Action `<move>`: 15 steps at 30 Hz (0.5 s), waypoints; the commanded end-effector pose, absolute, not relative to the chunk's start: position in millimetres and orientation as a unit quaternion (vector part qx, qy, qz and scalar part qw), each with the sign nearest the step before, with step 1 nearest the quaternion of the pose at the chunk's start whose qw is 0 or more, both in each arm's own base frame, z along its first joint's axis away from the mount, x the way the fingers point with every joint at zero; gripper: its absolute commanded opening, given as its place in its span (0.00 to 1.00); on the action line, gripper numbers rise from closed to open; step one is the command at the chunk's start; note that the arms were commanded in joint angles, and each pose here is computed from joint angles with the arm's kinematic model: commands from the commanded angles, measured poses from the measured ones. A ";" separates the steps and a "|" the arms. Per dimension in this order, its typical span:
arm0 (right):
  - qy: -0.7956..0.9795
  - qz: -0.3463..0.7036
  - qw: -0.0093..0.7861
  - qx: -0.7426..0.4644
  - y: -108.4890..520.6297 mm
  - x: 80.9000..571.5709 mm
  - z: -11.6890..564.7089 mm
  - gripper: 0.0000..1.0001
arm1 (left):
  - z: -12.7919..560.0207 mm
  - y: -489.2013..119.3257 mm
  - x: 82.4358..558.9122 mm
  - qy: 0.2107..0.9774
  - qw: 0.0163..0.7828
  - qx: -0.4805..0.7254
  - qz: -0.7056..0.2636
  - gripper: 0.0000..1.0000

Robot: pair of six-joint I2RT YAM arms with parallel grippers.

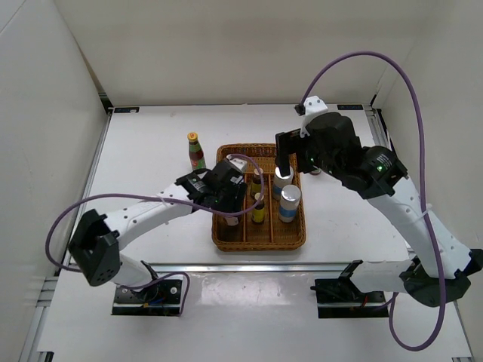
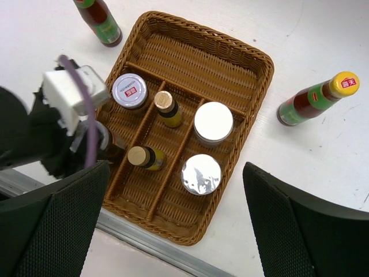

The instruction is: Organize the condiment bottles

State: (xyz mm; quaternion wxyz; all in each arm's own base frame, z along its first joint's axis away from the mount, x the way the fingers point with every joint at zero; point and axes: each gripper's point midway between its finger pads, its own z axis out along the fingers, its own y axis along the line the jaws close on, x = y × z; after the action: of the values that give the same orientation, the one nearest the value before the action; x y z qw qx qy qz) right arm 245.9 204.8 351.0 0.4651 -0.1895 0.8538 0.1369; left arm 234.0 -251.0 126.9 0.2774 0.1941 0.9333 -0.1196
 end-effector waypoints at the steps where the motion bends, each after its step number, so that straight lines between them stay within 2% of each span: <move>1: 0.857 0.137 0.469 -0.164 196.5 242.8 351.4 0.99 | 132.2 -254.5 253.8 0.928 0.316 0.168 -0.103 0.11; 3: 0.862 0.157 0.450 -0.174 204.4 236.6 342.8 0.99 | 116.4 -254.4 257.6 0.933 0.305 0.169 -0.085 0.11; 5: 0.867 0.158 0.440 -0.175 205.7 235.1 335.1 0.99 | 108.1 -256.5 259.1 0.936 0.299 0.166 -0.081 0.15; 6: 0.870 0.159 0.435 -0.169 207.7 236.2 332.5 0.99 | 104.3 -258.0 260.4 0.937 0.297 0.167 -0.080 0.26; 7: 0.873 0.162 0.428 -0.168 209.3 234.6 328.3 0.99 | 99.6 -260.2 261.7 0.940 0.291 0.162 -0.077 0.42; 8: 0.873 0.162 0.428 -0.168 209.3 234.6 328.2 0.99 | 99.5 -262.6 259.3 0.939 0.291 0.166 -0.079 0.42; 9: 0.875 0.156 0.426 -0.167 207.8 235.4 324.3 0.99 | 99.0 -264.7 261.1 0.939 0.290 0.167 -0.078 0.56; 10: 0.876 0.154 0.428 -0.161 206.9 236.2 324.4 0.99 | 99.0 -264.7 261.2 0.939 0.290 0.167 -0.078 0.61; 12: 0.877 0.136 0.438 -0.145 200.1 241.7 325.4 0.99 | 99.2 -266.0 259.9 0.938 0.293 0.170 -0.076 0.70; 14: 0.881 0.117 0.437 -0.140 192.4 242.3 322.2 0.99 | 114.5 -266.9 262.7 0.932 0.311 0.164 -0.085 0.74; 15: 0.881 0.112 0.438 -0.138 193.2 245.6 322.6 0.99 | 123.7 -265.5 265.8 0.930 0.321 0.160 -0.082 0.88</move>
State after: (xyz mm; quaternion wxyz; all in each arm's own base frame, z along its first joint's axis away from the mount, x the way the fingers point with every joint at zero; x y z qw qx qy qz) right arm 239.2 201.4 319.2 0.4265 -0.1625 0.8799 0.1321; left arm 249.5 -253.8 88.2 0.2670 0.1780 0.9452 -0.0608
